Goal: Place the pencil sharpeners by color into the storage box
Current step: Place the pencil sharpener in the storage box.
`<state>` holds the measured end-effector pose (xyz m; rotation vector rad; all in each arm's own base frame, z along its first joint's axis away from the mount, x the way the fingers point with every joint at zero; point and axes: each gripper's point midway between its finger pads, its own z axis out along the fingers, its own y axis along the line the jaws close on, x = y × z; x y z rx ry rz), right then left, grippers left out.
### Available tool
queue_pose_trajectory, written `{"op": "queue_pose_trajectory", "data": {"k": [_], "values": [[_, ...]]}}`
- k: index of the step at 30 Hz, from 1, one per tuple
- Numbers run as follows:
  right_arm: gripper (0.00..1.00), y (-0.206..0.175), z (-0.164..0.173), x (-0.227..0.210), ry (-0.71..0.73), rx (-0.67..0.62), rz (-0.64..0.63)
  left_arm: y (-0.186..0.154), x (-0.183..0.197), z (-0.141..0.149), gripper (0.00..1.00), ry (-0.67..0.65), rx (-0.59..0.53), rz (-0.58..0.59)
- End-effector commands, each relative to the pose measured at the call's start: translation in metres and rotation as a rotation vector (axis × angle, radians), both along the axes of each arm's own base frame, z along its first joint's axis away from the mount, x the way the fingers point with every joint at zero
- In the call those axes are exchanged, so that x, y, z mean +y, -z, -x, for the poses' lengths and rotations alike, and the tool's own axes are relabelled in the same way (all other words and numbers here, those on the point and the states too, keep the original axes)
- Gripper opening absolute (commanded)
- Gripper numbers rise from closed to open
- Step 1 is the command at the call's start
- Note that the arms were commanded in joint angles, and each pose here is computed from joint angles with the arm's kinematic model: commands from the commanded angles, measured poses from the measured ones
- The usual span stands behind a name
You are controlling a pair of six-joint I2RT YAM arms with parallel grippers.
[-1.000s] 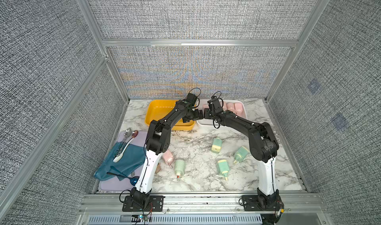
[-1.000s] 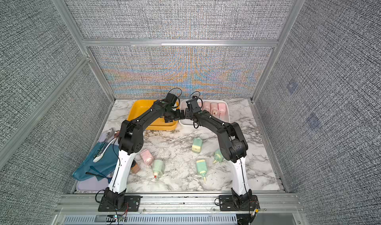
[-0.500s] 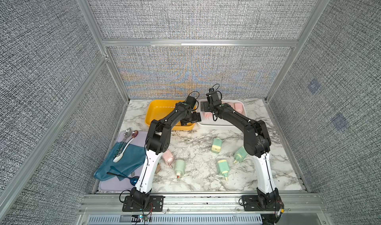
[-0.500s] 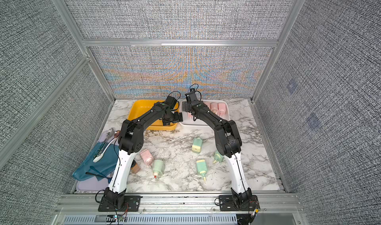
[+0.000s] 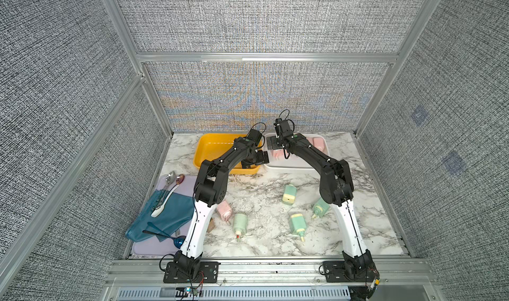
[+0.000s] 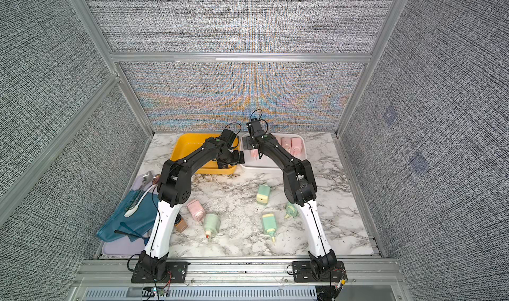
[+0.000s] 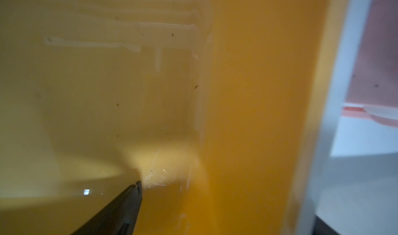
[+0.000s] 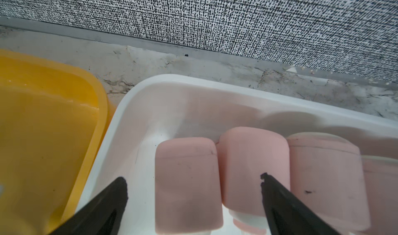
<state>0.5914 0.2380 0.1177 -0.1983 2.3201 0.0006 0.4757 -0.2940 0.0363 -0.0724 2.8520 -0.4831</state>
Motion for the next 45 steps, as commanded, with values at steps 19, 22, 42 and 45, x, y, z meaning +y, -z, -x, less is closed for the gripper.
{"op": "queue_pose_trajectory", "data": {"k": [19, 22, 42, 45], "values": [[0.99, -0.007, -0.010, -0.023, 0.183, -0.055, 0.072, -0.007, 0.000, 0.006, 0.99, 0.025, -0.002, 0.013], [0.99, -0.015, -0.010, -0.013, 0.144, -0.071, 0.051, -0.016, -0.002, 0.005, 0.99, 0.044, -0.015, 0.024], [0.99, -0.114, 0.065, 0.026, -0.011, -0.302, -0.248, -0.116, 0.051, 0.052, 0.99, -0.084, -0.188, -0.001], [0.99, -0.132, 0.094, 0.035, -0.060, -0.384, -0.314, -0.122, 0.071, 0.071, 0.99, -0.136, -0.184, -0.030]]}}
